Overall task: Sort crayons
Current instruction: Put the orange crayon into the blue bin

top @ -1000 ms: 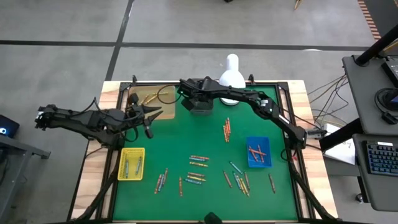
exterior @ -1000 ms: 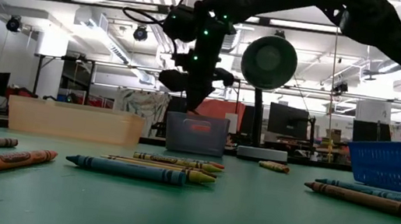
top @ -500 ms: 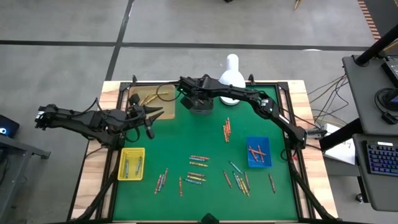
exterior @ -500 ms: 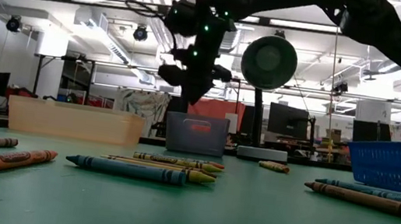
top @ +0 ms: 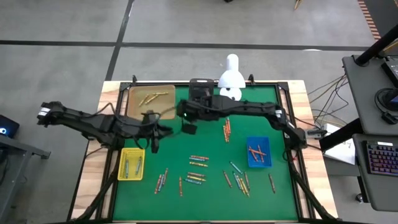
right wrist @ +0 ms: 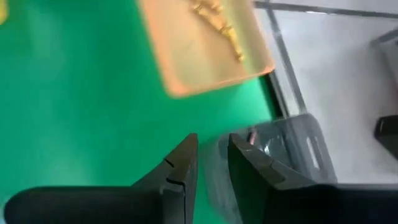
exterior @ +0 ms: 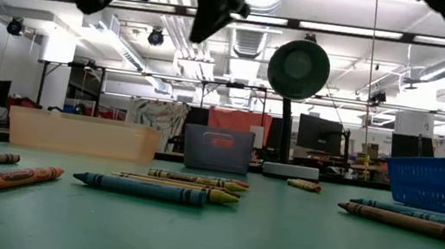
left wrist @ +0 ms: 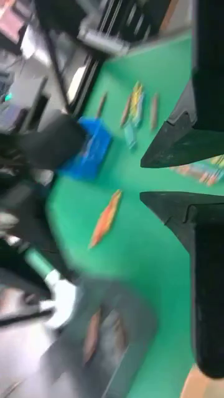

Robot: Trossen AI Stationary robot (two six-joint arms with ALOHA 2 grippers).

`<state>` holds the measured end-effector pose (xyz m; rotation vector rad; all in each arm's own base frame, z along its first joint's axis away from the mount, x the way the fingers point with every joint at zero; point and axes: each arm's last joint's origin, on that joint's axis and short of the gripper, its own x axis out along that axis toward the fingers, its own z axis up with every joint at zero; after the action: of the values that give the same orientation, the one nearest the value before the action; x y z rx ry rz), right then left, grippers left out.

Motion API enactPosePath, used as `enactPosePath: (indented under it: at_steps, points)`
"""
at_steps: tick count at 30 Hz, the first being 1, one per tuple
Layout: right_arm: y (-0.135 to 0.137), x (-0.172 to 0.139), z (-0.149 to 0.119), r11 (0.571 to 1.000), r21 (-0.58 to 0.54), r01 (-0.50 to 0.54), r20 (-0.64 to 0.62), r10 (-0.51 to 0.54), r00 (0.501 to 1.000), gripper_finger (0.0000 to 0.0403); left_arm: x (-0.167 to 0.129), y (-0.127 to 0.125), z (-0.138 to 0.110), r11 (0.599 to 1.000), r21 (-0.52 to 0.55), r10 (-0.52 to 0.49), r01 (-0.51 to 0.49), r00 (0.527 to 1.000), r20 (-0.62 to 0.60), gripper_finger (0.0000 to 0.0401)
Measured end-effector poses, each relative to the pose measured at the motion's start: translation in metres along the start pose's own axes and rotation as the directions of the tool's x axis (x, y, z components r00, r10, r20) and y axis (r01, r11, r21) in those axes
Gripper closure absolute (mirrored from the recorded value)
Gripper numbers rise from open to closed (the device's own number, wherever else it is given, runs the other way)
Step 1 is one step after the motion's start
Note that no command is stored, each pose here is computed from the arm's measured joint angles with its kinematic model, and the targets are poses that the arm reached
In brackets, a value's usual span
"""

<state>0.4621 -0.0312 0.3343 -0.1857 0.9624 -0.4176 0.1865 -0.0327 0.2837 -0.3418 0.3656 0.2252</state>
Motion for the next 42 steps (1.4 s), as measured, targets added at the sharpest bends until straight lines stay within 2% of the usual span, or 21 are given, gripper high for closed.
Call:
enactPosePath:
  at_steps: [4,9,13,17,20,23,29,34,39,42]
  points:
    - [0.019,-0.024,-0.016,0.996,-0.086,-0.03,-0.128,0.018,0.992,0.0331,0.007,-0.017,-0.015,0.988,-0.13,-0.1,0.084,0.988,-0.115,0.0346]
    - [0.041,-0.045,-0.034,0.983,-0.169,-0.066,-0.249,0.022,0.968,0.0335,0.012,-0.043,-0.04,0.952,-0.293,-0.165,0.093,0.959,-0.229,0.0349]
    - [0.057,-0.066,-0.041,0.974,-0.207,-0.09,-0.252,0.036,0.967,0.0335,0.016,-0.065,-0.062,0.922,-0.384,-0.177,0.046,0.933,-0.312,0.0358]
    - [0.071,-0.087,-0.046,0.96,-0.252,-0.119,-0.225,0.061,0.973,0.0335,0.02,-0.094,-0.069,0.9,-0.436,-0.199,0.03,0.916,-0.348,0.0361]
    - [0.077,-0.098,-0.052,0.952,-0.275,-0.134,-0.212,0.075,0.974,0.0335,0.025,-0.119,-0.068,0.903,-0.427,-0.213,0.037,0.904,-0.371,0.0362]
    - [0.077,-0.105,-0.058,0.949,-0.282,-0.139,-0.198,0.084,0.977,0.0335,0.031,-0.141,-0.068,0.924,-0.383,-0.182,0.009,0.889,-0.42,0.0362]
    - [0.077,-0.113,-0.083,0.955,-0.258,-0.145,-0.178,0.1,0.979,0.0335,0.043,-0.172,-0.077,0.95,-0.254,0.003,-0.18,0.821,-0.572,0.0362]
    - [0.084,-0.118,-0.105,0.96,-0.227,-0.163,-0.11,0.141,0.984,0.0335,0.048,-0.19,-0.083,0.935,-0.161,0.138,-0.318,0.739,-0.659,0.0362]
    - [0.097,-0.124,-0.129,0.957,-0.214,-0.195,-0.065,0.185,0.981,0.0335,0.054,-0.204,-0.096,0.917,-0.13,0.193,-0.378,0.704,-0.683,0.0362]
    - [0.107,-0.127,-0.142,0.948,-0.233,-0.219,-0.03,0.218,0.976,0.0335,0.054,-0.206,-0.108,0.893,-0.137,0.209,-0.428,0.666,-0.716,0.0362]
